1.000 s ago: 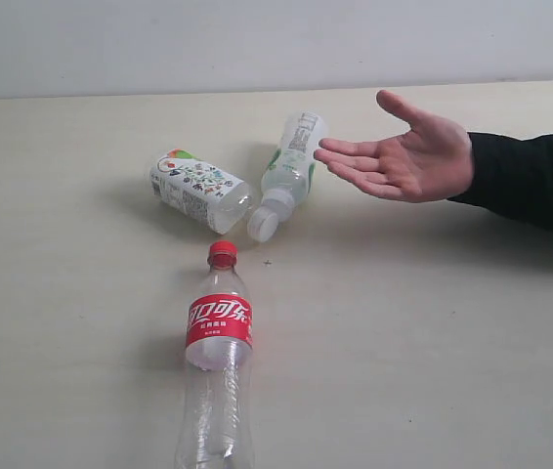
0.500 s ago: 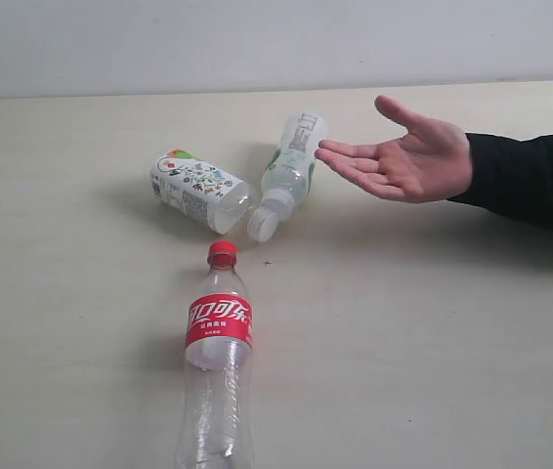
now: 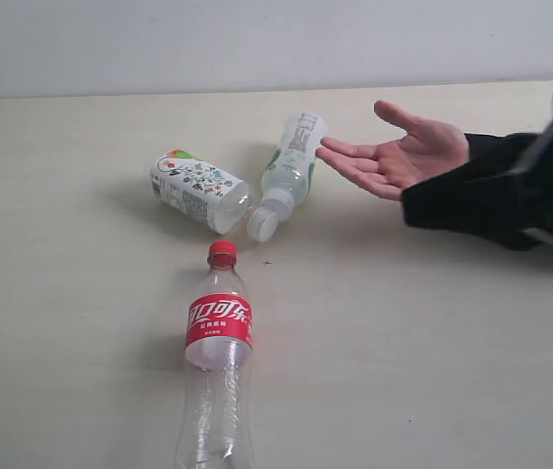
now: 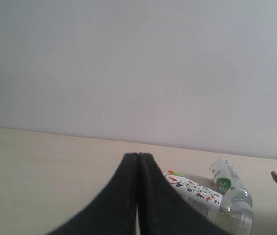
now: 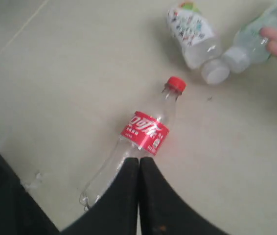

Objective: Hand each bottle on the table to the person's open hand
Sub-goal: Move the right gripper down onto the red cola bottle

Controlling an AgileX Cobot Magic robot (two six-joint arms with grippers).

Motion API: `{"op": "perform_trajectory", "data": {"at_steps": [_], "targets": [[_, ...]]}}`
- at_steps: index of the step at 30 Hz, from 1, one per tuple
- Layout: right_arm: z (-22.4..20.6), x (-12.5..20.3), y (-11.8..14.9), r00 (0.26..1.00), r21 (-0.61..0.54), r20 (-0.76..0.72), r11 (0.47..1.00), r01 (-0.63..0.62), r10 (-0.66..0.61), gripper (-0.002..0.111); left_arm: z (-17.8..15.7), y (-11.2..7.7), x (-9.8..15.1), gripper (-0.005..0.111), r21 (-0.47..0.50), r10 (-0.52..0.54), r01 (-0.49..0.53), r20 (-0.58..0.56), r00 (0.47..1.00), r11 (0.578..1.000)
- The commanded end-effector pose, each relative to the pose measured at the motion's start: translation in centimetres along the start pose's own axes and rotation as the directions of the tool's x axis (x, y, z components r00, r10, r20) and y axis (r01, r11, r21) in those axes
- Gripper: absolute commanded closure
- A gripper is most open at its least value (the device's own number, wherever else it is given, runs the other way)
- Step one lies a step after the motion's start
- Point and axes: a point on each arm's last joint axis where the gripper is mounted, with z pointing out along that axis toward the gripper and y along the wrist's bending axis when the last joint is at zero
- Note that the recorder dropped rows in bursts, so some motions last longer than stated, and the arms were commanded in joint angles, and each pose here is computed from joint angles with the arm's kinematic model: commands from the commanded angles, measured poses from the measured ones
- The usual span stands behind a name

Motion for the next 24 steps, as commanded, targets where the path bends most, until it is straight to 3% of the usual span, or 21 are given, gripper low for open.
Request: {"op": "perform_trajectory", "data": {"at_steps": [1, 8, 18, 20, 22, 23, 24], "targets": [[4.0, -0.9, -0.8, 0.990, -0.041, -0.137, 0.999, -0.031, 0.025, 0.106, 0.0, 0.0, -0.1, 0.107, 0.007, -0.002, 0.002, 0.007, 1.000, 1.000], [8.7, -1.5, 1.6, 0.964, -0.040, -0.260, 0.998, 0.044, -0.053, 0.106, 0.0, 0.0, -0.1, 0.107, 0.007, -0.002, 0.002, 0.007, 1.000, 1.000], [13.5, -0.8, 3.5, 0.917, 0.240, -0.387, 0.949, 0.202, -0.097, 0.104, 0.0, 0.0, -0.1, 0.107, 0.007, -0.002, 0.002, 0.007, 1.000, 1.000], [14.1, -0.7, 4.0, 0.918, 0.265, -0.391, 0.947, 0.179, -0.065, 0.098, 0.0, 0.0, -0.1, 0.107, 0.007, -0.002, 0.002, 0.007, 1.000, 1.000], [14.9, -0.5, 4.4, 0.908, 0.269, -0.415, 0.947, 0.176, -0.051, 0.083, 0.0, 0.0, -0.1, 0.107, 0.007, -0.002, 0.002, 0.007, 1.000, 1.000], [15.6, -0.4, 4.7, 0.895, 0.269, -0.444, 0.945, 0.187, -0.051, 0.062, 0.0, 0.0, -0.1, 0.107, 0.007, -0.002, 0.002, 0.007, 1.000, 1.000], [15.9, -0.3, 4.9, 0.892, 0.266, -0.451, 0.947, 0.179, -0.042, 0.050, 0.0, 0.0, -0.1, 0.107, 0.007, -0.002, 0.002, 0.007, 1.000, 1.000]]}}
